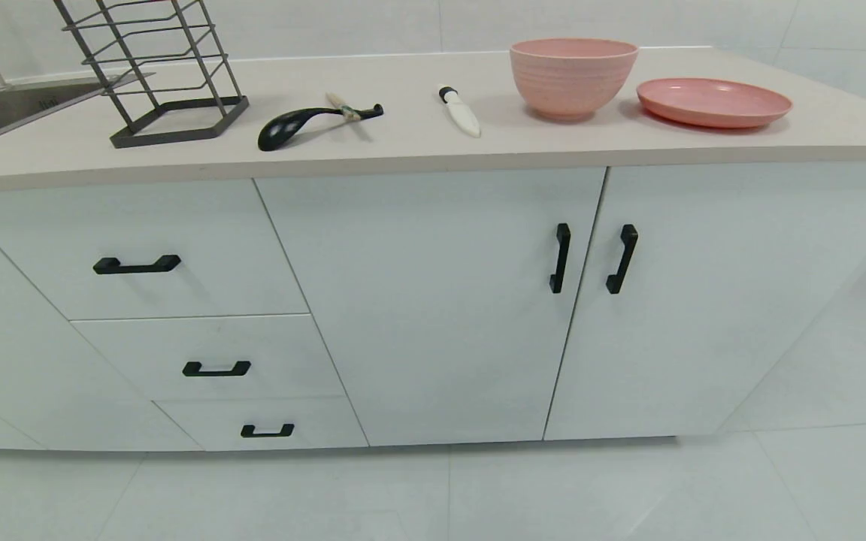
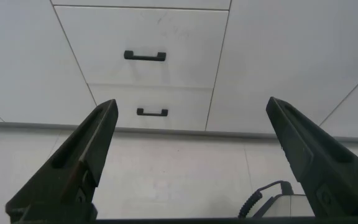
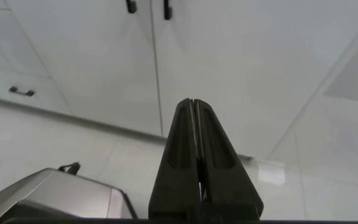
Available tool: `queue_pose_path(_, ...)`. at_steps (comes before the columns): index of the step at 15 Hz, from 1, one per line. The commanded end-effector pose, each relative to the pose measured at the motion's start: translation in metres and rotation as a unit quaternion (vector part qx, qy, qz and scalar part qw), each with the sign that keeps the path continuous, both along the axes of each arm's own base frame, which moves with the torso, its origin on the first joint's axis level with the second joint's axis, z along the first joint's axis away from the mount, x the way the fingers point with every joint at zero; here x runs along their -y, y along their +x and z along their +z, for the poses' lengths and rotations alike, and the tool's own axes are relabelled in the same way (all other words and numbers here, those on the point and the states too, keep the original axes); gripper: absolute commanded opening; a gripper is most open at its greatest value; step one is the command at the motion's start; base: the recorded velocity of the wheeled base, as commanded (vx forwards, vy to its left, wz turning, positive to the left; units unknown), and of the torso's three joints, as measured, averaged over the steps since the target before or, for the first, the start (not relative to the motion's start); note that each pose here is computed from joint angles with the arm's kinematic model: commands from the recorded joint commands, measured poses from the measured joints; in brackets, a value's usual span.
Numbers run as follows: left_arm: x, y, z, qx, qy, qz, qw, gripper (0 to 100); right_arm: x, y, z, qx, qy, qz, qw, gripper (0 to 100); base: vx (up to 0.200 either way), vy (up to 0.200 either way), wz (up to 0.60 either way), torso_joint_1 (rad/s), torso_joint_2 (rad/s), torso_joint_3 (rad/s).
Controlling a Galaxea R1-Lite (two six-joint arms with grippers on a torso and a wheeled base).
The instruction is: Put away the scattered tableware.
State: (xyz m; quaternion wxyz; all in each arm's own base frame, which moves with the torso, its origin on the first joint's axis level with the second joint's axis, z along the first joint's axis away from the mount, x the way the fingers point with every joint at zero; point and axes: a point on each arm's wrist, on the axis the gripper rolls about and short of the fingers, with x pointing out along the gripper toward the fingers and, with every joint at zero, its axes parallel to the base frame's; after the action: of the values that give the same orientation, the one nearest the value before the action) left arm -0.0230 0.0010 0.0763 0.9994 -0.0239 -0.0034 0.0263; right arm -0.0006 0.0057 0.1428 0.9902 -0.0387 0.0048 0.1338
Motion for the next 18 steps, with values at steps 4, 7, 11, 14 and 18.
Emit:
queue_pose_path(4,0.000,0.000,0.000,0.000,0.001,0.000,1.0000,100,-0.005,0.083,0.014,-0.076,-0.025,0.067,0.995,0,0.000,0.000,0.00,0.000,0.00,0.000)
queue_pose_path(7,0.000,0.000,0.000,0.000,0.001,0.000,1.0000,100,-0.008,0.088,-0.007,-0.097,-0.044,0.115,0.988,0,0.000,0.000,0.00,0.000,0.00,0.000)
queue_pose_path(11,0.000,0.000,0.000,0.002,0.003,-0.002,1.0000,100,-0.011,0.096,-0.015,-0.091,-0.064,0.161,0.981,0,0.000,0.000,0.00,0.000,0.00,0.000)
queue_pose_path(14,0.002,-0.010,0.067,0.131,-0.020,-0.079,0.9880,100,-0.021,0.131,-0.009,-0.099,-0.072,0.208,0.970,0,0.000,0.000,0.00,0.000,0.00,0.000)
queue_pose_path(18,0.002,0.002,0.068,0.080,0.055,-0.212,0.9725,100,-0.029,0.152,-0.009,-0.079,-0.078,0.224,0.968,0,0.000,0.000,0.00,0.000,0.00,0.000)
